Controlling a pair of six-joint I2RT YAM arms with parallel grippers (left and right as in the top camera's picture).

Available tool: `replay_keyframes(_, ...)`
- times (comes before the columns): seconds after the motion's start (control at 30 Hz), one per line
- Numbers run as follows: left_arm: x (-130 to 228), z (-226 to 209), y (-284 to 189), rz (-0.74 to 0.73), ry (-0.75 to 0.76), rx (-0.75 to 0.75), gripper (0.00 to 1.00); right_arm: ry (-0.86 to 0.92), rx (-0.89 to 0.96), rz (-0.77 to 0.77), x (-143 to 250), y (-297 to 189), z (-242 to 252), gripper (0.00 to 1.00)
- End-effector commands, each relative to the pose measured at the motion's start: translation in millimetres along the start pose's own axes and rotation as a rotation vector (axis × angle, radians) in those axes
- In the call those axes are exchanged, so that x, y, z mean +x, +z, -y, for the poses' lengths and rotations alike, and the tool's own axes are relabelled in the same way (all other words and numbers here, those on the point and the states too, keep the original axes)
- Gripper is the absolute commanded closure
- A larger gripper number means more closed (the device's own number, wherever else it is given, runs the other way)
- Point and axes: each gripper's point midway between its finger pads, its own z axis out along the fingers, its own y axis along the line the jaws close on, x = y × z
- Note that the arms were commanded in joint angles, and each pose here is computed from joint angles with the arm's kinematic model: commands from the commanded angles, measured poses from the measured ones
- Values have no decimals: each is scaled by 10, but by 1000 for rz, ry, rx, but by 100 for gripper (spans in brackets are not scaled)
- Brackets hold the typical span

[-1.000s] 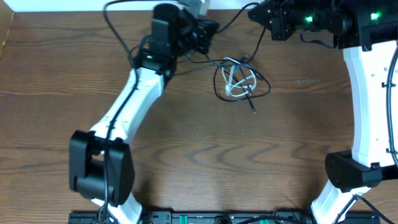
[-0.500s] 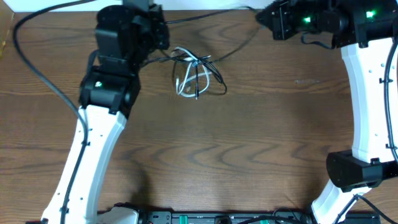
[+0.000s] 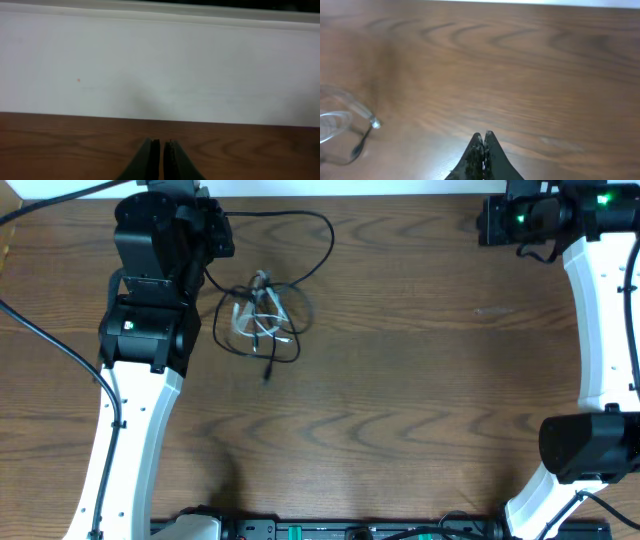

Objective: Untangle cables

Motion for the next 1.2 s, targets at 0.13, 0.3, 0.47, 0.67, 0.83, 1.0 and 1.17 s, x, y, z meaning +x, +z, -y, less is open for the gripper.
replay_keyframes(0.13, -162, 269, -151, 23, -164, 160, 93, -262, -426, 29, 48, 7, -1002, 35)
replay_keyframes(0.3, -196, 272, -153, 32, -222, 163, 92, -307, -438, -22, 175, 167, -1272, 23)
replay_keyframes(0.47, -343, 286, -206, 88, -220, 176, 92, -296, -425, -74, 271, 376, -1260, 23)
replay_keyframes(0.67, -678, 310, -444, 212, -217, 204, 93, -253, -436, -147, 406, 717, -1173, 23)
replay_keyframes(0.83, -949, 324, -713, 316, -214, 226, 92, -287, -564, -178, 547, 942, -1289, 24)
replay_keyframes(1.0, -1108, 325, -887, 381, -212, 236, 92, -362, -715, -188, 706, 1080, -1562, 25)
replay_keyframes(1.17, -1105, 311, -883, 380, -214, 228, 93, -456, -783, -251, 996, 1194, -1795, 25)
